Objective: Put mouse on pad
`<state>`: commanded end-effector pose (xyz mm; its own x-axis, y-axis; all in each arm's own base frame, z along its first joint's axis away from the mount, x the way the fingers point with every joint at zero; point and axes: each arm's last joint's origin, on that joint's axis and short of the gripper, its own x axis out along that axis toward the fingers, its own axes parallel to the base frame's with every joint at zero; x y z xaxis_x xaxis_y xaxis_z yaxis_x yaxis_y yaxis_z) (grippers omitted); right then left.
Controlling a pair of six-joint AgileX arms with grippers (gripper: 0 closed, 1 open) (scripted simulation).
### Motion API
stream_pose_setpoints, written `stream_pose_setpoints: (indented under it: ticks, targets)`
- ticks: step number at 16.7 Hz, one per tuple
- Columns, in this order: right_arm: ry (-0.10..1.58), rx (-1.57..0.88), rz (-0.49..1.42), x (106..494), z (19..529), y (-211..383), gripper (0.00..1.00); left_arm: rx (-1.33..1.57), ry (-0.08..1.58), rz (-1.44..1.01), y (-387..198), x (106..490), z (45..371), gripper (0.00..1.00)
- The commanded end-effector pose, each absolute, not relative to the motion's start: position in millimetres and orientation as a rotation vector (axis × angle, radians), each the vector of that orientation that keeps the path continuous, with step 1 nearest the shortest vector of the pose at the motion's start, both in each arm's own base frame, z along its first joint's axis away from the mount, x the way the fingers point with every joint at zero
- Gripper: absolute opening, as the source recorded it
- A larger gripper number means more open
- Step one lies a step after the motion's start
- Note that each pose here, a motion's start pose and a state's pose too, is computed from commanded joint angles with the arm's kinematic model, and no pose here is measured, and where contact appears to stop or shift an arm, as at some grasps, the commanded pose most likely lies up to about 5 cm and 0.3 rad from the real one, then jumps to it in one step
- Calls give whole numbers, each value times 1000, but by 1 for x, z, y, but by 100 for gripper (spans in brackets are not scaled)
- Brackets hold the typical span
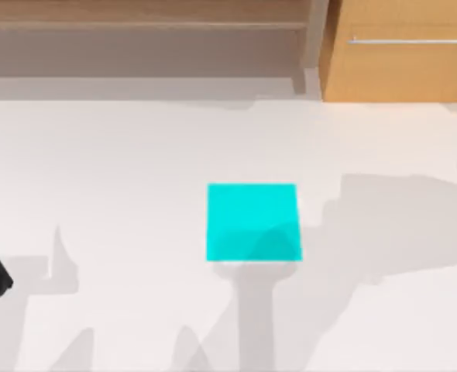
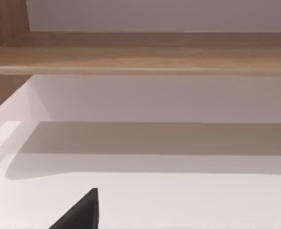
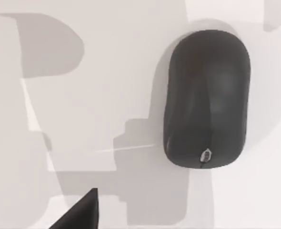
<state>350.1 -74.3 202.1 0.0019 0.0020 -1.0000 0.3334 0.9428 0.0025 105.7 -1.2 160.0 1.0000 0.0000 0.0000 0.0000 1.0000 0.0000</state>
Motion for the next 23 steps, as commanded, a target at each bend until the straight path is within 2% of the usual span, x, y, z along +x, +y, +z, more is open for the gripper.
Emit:
stream_pose_setpoints:
  ticks: [6,14,19,23]
  targets:
    - [1554,266,-262,350,197,-73,100,0,0,0,-1,106,160,100]
    - [1548,268,-265,352,111,-74,100,0,0,0,-1,106,160,100]
    - [1553,268,-265,350,102,-74,100,0,0,0,-1,106,160,100]
    - [1553,268,-265,350,102,-74,70,0,0,0,-1,106,160,100]
